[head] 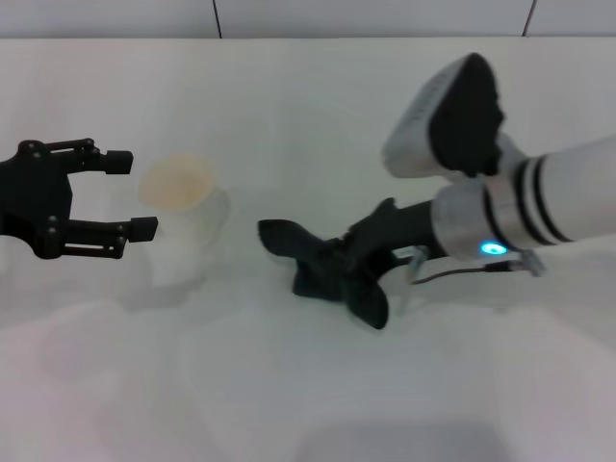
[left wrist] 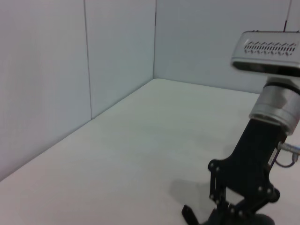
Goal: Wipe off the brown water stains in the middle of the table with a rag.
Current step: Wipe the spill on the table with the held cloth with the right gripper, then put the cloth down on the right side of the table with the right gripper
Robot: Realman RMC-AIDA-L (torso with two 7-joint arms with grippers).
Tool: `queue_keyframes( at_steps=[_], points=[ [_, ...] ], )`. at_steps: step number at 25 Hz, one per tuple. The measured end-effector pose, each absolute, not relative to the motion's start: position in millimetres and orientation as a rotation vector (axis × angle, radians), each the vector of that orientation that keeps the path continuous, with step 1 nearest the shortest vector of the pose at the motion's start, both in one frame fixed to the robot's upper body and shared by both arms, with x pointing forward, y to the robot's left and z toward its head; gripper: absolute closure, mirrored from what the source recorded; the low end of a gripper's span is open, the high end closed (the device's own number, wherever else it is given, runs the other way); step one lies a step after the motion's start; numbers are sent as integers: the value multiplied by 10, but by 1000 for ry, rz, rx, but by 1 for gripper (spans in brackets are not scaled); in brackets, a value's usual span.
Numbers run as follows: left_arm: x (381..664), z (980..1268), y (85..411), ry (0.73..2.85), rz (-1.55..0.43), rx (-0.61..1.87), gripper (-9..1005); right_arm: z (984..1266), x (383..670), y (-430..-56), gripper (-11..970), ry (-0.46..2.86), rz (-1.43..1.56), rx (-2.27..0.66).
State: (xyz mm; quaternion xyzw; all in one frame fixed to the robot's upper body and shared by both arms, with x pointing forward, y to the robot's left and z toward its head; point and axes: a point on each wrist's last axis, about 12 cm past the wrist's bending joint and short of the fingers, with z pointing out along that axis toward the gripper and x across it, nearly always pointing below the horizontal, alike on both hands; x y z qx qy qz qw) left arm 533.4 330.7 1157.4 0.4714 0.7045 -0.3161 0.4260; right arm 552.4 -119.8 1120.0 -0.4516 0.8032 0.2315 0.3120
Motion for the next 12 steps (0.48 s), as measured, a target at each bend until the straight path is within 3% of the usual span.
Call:
queue_keyframes(
  at_steps=[12],
  points=[
    [5333,11574,3305,1762,-792,1177,114,11252,5451,-2032,882,2219,576,-970]
  ],
)
